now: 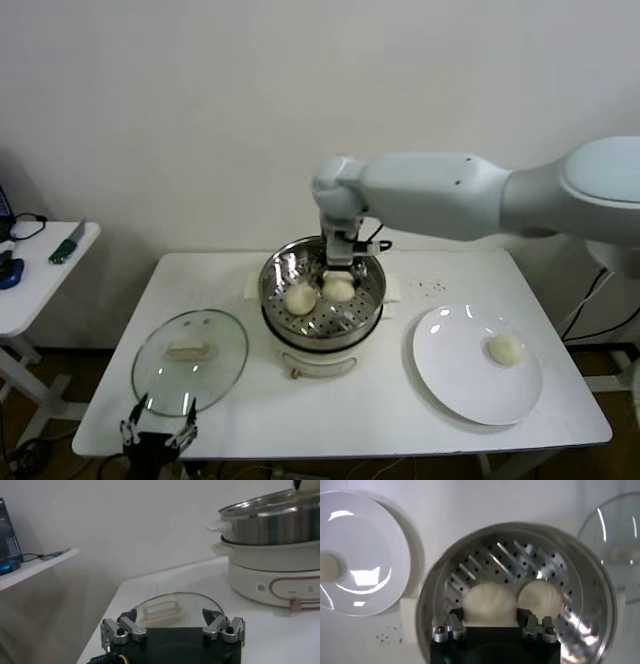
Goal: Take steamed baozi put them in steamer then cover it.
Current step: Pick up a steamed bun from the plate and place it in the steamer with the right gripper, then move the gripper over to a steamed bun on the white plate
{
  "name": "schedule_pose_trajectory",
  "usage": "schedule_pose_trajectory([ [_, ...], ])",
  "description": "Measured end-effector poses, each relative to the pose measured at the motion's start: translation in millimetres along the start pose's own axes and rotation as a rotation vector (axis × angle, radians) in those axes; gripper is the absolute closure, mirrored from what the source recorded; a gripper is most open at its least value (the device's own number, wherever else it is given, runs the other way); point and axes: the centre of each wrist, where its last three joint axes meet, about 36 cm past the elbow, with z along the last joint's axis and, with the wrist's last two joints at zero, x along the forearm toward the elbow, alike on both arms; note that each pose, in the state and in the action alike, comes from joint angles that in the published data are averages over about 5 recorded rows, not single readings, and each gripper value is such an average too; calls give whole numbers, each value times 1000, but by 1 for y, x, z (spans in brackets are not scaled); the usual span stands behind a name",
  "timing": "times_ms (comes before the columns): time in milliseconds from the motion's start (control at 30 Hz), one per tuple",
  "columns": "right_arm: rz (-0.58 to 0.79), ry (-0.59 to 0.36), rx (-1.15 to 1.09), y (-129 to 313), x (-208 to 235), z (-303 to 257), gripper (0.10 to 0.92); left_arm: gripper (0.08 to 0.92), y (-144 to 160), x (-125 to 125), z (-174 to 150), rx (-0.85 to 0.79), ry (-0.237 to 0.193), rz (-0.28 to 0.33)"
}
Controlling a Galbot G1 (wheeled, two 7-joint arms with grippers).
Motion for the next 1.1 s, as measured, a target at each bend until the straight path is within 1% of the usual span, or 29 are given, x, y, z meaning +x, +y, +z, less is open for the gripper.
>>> schedule_pose_trajectory([
  [233,-29,-39,45,-11,-30,-12,327,177,-1,-1,1,0,5,1],
  [433,-41,-48,57,-13,-40,-15,321,177,-3,-4,-1,-2,1,4],
  [533,-46,-47,59,-14,-42,-16,276,177,-4,-4,-1,-3,1,6],
  [633,-50,-40,62,-16,-42,-15,220,177,-5,-4,0,-3,3,6],
  [700,-52,-33,65,-17,-40,-13,205,177,-4,-3,0,-4,4,5],
  [900,-37,-13,56,-15,-28,-8,200,177,-1,-1,1,-14,8,0],
  [1100,2,22,-14,-1,-1,8,199,177,-1,0,0,-14,4,2],
])
